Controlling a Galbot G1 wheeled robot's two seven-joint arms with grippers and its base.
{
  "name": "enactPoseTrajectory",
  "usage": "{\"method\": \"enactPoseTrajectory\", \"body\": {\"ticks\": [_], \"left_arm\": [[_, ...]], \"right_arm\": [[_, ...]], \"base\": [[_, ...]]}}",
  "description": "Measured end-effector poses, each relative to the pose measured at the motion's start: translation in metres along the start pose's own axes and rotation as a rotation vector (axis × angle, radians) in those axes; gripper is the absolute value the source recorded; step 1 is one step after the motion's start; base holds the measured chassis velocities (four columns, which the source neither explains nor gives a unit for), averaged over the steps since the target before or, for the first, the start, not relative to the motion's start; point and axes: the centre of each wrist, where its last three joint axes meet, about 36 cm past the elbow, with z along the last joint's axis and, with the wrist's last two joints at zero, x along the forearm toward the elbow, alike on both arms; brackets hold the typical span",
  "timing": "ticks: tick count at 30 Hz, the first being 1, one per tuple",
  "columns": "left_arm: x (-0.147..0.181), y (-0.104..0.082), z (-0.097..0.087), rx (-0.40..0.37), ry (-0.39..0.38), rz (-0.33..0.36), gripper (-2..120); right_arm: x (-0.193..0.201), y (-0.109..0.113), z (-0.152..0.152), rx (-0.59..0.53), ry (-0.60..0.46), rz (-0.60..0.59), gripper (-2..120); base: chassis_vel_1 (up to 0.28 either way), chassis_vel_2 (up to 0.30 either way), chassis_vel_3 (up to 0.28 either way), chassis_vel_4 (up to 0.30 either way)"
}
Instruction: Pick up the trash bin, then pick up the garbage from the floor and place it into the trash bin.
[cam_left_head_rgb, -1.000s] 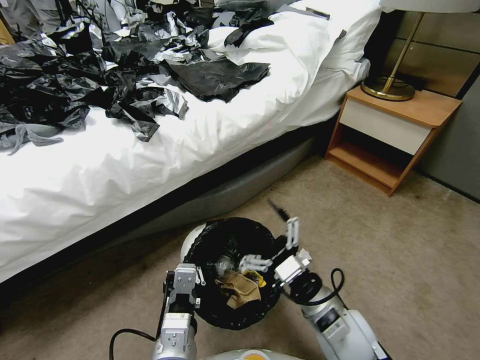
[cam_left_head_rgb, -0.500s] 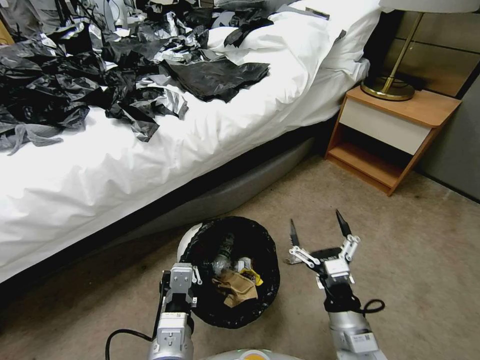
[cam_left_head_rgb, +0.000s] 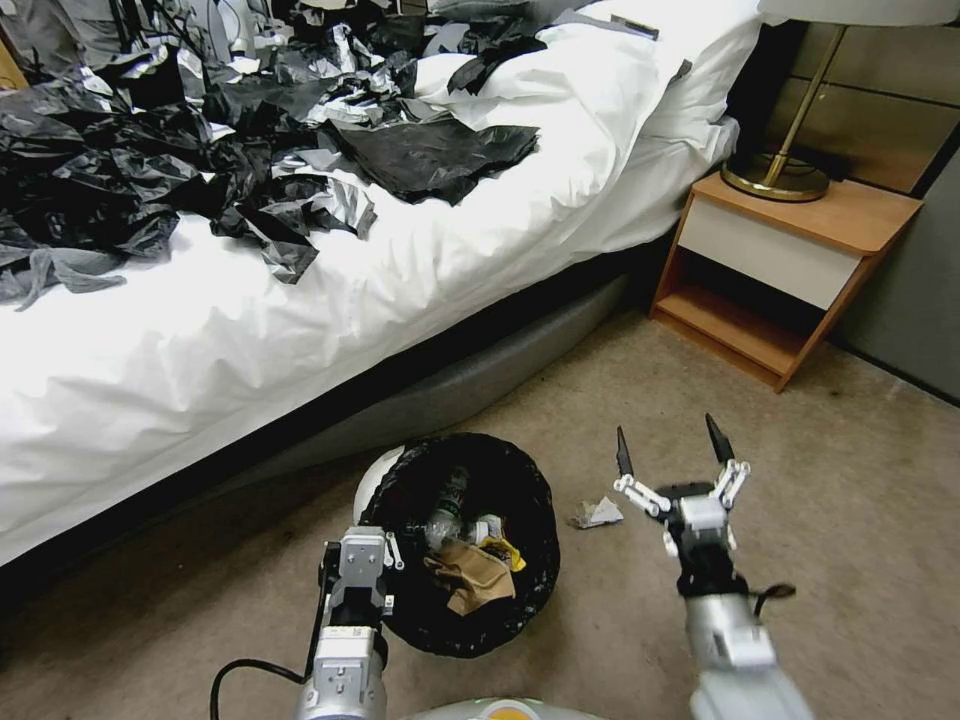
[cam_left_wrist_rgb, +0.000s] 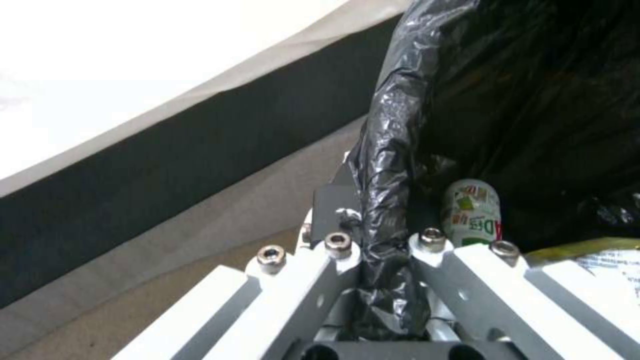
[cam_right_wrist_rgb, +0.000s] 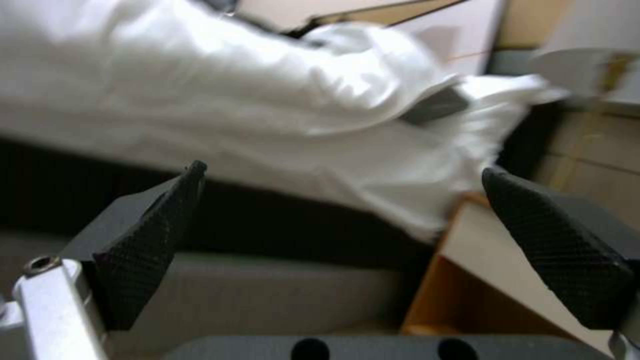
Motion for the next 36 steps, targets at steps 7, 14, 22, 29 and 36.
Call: {"method": "enactPoseTrajectory", "body": {"ticks": [7, 14, 22, 29, 36], "left_arm": [[0.002, 0.0, -0.001, -0.004, -0.002, 0.001, 0], [0.003, 0.003, -0.004, -0.007, -0.006, -0.008, 0], [0.003, 0.002, -0.004, -0.006, -0.005, -0.012, 0], [0.001, 0.001, -0.002, -0.008, -0.003, -0.012, 0], [0.001, 0.001, -0.001, -0.007, 0.0, -0.013, 0]], "right_arm": [[-0.023, -0.034, 0.042, 0.155, 0.083, -0.274, 100], [-0.042, -0.054, 0.109, 0.369, 0.135, -0.563, 100], [-0.063, -0.055, 0.155, 0.463, 0.192, -0.711, 100], [-0.059, -0.059, 0.194, 0.416, 0.285, -0.712, 100], [-0.056, -0.06, 0.216, 0.363, 0.328, -0.725, 100]], "base": [[0.0, 0.0, 0.0, 0.0], [0.0, 0.0, 0.0, 0.0], [0.0, 0.0, 0.0, 0.0], [0.0, 0.0, 0.0, 0.0], [0.0, 0.0, 0.0, 0.0]]}}
